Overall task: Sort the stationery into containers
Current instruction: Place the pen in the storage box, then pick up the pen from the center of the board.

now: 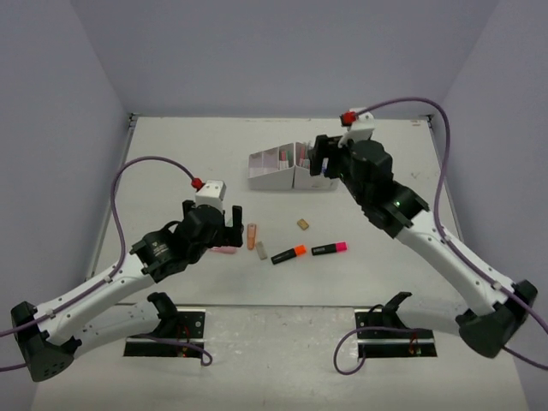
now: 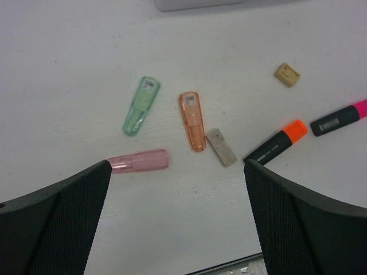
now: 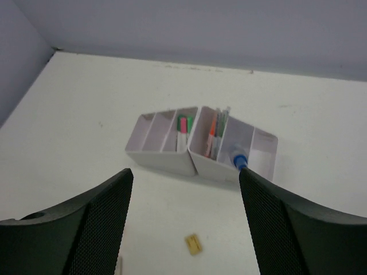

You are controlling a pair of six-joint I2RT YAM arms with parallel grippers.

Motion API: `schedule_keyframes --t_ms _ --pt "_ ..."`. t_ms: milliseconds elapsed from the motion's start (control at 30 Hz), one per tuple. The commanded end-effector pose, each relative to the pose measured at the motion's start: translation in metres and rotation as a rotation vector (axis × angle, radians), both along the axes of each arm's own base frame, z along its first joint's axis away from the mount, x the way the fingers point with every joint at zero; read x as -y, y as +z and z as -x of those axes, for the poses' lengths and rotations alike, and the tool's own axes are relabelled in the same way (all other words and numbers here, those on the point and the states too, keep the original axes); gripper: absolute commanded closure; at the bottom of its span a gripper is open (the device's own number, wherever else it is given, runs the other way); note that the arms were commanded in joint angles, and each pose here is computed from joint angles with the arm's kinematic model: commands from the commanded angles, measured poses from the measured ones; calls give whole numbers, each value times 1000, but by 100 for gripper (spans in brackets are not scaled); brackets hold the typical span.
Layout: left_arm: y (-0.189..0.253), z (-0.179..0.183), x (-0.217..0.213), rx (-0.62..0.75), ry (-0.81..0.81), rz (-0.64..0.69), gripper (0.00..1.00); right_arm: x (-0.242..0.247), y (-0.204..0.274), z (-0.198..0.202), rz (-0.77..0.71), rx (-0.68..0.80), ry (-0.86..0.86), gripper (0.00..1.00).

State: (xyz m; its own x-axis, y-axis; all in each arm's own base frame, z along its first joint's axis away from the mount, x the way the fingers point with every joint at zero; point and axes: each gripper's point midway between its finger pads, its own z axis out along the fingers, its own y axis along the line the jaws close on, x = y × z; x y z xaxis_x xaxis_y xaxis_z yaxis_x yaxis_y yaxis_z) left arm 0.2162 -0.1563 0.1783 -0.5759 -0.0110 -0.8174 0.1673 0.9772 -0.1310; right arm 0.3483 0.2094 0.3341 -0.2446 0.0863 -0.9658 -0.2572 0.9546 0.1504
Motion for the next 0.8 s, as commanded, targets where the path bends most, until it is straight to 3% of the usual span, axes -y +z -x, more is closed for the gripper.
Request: schedule_keyframes --t_ms 0,100,233,433,600,767 --pt "-8 -2 35 -32 -124 47 0 34 -79 57 25 -230 -4 19" --pt "-12 -4 45 -36 -143 53 0 47 -103 76 -91 -286 -74 1" --pt "-24 -2 73 -75 -232 41 0 66 -150 89 -148 -332 -179 1" --pt "-40 8 129 -103 -420 -76 1 100 -149 93 -218 -319 -390 1" --pt "-70 14 159 -132 -620 -138 6 105 -117 108 -290 -213 -298 2" --pt "-104 4 176 -156 -726 -267 25 94 -111 119 -281 -208 -183 6"
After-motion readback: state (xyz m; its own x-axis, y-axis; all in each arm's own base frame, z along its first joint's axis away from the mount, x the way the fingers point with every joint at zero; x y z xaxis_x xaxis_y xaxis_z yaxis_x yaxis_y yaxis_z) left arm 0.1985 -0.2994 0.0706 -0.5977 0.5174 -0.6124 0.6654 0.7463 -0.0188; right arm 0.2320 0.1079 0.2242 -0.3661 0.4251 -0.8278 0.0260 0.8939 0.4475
